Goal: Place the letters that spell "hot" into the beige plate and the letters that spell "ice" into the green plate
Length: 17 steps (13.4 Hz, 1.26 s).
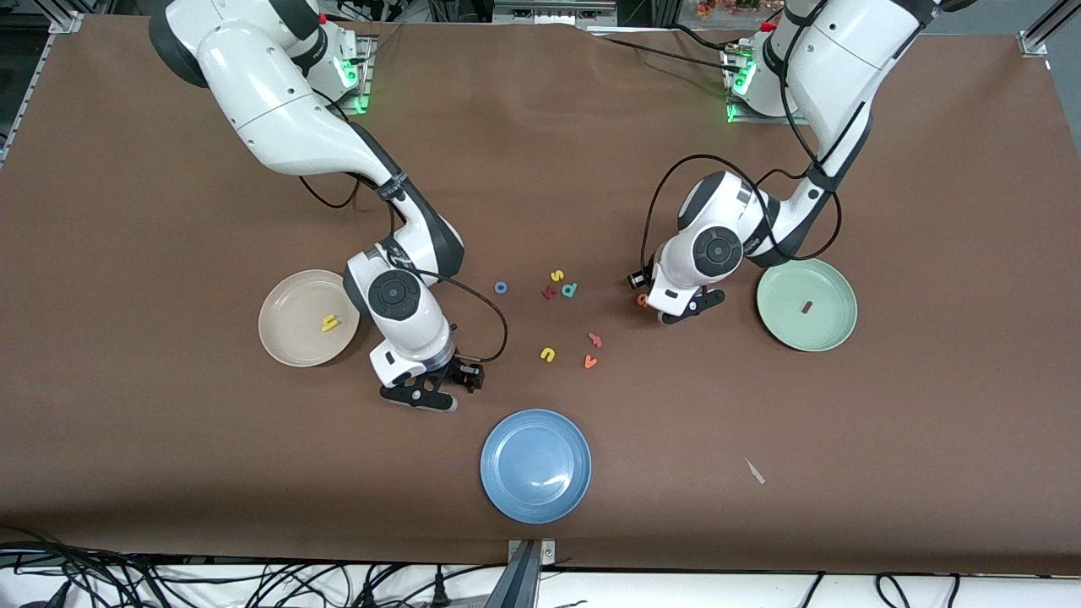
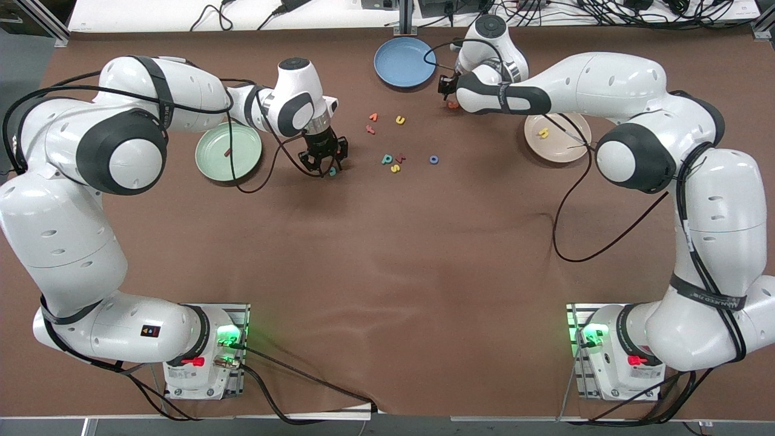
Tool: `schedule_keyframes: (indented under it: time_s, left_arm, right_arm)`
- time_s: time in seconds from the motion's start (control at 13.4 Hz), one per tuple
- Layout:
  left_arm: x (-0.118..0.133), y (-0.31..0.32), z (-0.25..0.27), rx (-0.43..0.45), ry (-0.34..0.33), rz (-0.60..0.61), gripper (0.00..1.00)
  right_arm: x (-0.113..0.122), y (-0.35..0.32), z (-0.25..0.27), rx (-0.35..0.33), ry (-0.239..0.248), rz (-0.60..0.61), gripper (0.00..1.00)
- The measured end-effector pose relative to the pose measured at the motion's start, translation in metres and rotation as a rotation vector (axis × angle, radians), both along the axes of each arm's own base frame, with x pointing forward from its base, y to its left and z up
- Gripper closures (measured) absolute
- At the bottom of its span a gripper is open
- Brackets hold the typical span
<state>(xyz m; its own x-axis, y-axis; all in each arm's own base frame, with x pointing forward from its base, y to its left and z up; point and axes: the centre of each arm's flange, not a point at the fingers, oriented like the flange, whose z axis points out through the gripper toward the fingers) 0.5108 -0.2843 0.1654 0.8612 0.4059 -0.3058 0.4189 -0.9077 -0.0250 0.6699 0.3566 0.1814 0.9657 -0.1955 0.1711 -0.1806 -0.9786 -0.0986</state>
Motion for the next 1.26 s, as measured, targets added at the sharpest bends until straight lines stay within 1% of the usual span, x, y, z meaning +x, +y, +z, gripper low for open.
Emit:
schedule_keyframes:
  time_s: [0.07, 0.15, 0.22, 0.3, 0.37, 0.45, 0.52, 0.59, 0.67, 0.82, 0.89, 0.97, 1.04, 1.26]
  left_arm:
    - [0.000, -0.001, 0.000, -0.003, -0.006, 0.001, 0.49]
    - [0.000, -0.001, 0.000, -0.003, -0.006, 0.002, 0.49]
    - [0.001, -0.002, 0.001, -0.006, -0.011, 0.002, 0.57]
    - [0.001, -0.002, 0.001, -0.006, -0.010, 0.004, 0.58]
    - [0.001, -0.003, 0.002, -0.008, -0.014, 0.006, 0.63]
    - [0.001, -0.004, 0.002, -0.010, -0.017, 0.005, 0.74]
    - [0.001, -0.004, 0.003, -0.010, -0.017, 0.005, 0.79]
    - [0.001, -0.004, 0.003, -0.010, -0.017, 0.005, 0.79]
    - [0.001, -0.004, 0.003, -0.010, -0.017, 0.005, 0.79]
    - [0.001, -0.004, 0.003, -0.010, -0.017, 0.005, 0.79]
    - [0.002, -0.004, 0.003, -0.010, -0.017, 0.006, 0.79]
    - [0.004, -0.003, 0.003, -0.010, -0.020, 0.009, 0.79]
    - [0.007, -0.001, 0.005, -0.011, -0.023, 0.014, 0.79]
    - [0.022, 0.008, 0.017, -0.011, -0.031, 0.030, 0.79]
  right_arm:
    - [-0.002, 0.001, -0.005, 0.001, 0.003, -0.001, 0.26]
    - [-0.002, 0.002, -0.008, 0.000, 0.002, -0.007, 0.26]
    - [-0.003, 0.003, -0.010, -0.003, 0.001, -0.015, 0.26]
    - [-0.003, 0.003, -0.011, -0.003, 0.001, -0.022, 0.26]
    - [-0.004, 0.005, -0.012, -0.003, 0.002, -0.028, 0.26]
    - [-0.005, 0.006, -0.012, -0.002, 0.003, -0.032, 0.27]
    - [-0.006, 0.007, -0.012, -0.001, 0.002, -0.034, 0.29]
    - [-0.006, 0.009, -0.012, 0.000, 0.001, -0.036, 0.32]
    - [-0.006, 0.009, -0.012, 0.000, 0.001, -0.036, 0.33]
    - [-0.006, 0.011, -0.010, 0.004, -0.003, -0.034, 0.44]
    - [-0.006, 0.011, -0.010, 0.003, -0.004, -0.034, 0.44]
    - [-0.006, 0.012, -0.010, 0.006, -0.007, -0.033, 0.50]
    - [-0.006, 0.013, -0.008, 0.008, -0.011, -0.031, 0.62]
    - [-0.007, 0.013, -0.008, 0.006, -0.010, -0.031, 0.63]
